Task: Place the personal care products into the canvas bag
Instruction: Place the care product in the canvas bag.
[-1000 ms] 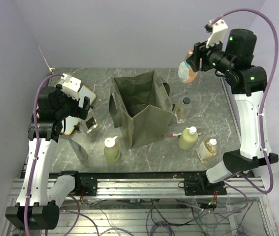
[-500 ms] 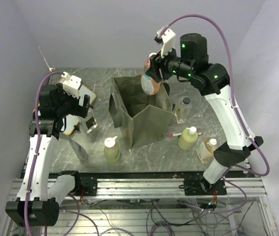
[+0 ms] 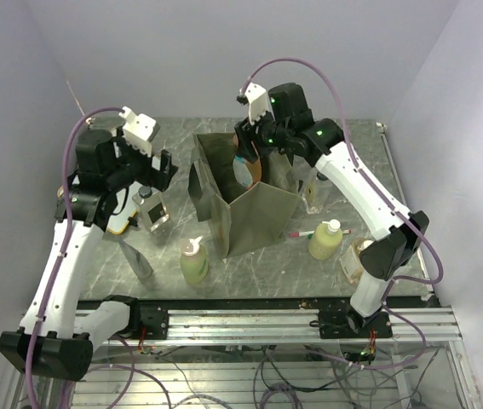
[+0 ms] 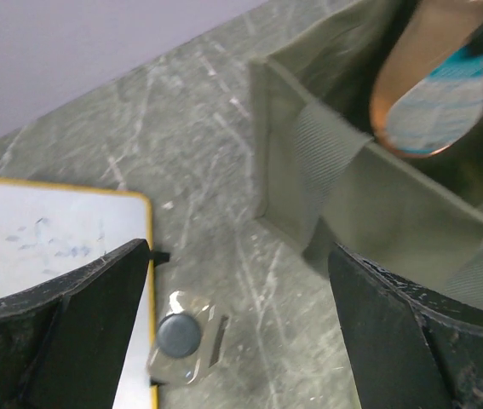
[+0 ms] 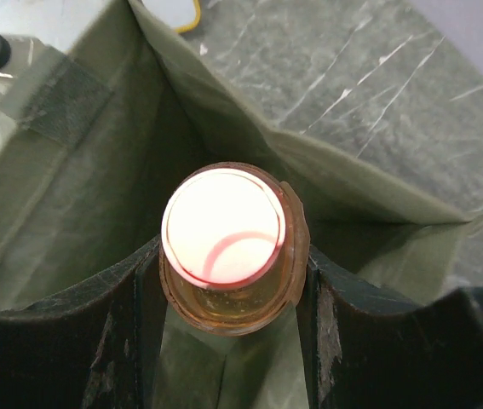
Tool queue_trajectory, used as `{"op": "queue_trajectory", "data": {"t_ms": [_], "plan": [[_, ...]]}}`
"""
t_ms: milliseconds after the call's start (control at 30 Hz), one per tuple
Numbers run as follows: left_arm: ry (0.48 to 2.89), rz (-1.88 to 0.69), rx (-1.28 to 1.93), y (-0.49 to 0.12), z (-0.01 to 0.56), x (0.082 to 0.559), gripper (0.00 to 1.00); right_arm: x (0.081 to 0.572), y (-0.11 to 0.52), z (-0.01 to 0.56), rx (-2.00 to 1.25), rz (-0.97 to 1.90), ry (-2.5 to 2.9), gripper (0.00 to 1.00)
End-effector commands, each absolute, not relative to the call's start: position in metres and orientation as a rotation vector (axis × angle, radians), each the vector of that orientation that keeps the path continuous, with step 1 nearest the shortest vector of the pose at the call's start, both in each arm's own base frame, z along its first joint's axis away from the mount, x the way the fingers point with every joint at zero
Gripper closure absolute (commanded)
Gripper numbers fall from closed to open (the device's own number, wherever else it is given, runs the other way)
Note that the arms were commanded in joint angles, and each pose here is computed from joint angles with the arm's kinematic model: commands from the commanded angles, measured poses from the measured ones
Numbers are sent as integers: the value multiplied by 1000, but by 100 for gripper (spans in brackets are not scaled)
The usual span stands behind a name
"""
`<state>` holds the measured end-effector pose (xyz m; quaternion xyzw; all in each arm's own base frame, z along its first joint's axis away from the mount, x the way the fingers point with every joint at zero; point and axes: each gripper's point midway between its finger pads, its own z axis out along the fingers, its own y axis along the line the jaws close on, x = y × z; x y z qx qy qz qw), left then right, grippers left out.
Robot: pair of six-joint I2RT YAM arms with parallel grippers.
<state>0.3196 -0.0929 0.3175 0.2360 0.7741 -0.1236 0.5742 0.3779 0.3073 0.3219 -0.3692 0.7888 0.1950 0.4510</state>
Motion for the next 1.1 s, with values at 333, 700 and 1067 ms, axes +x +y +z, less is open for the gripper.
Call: {"op": "queue_trajectory", "data": {"t_ms": [333,700,1067], "plan": [[1870,-604,380,-166,332,348,4,408,324,340,-789,501,1759,100],[1914,-683,220,-179,329,372,11,411,323,314,-800,477,1781,100],[1971,-751,188,-190,310,377,27,412,323,293,-804,469,1784,100]]}}
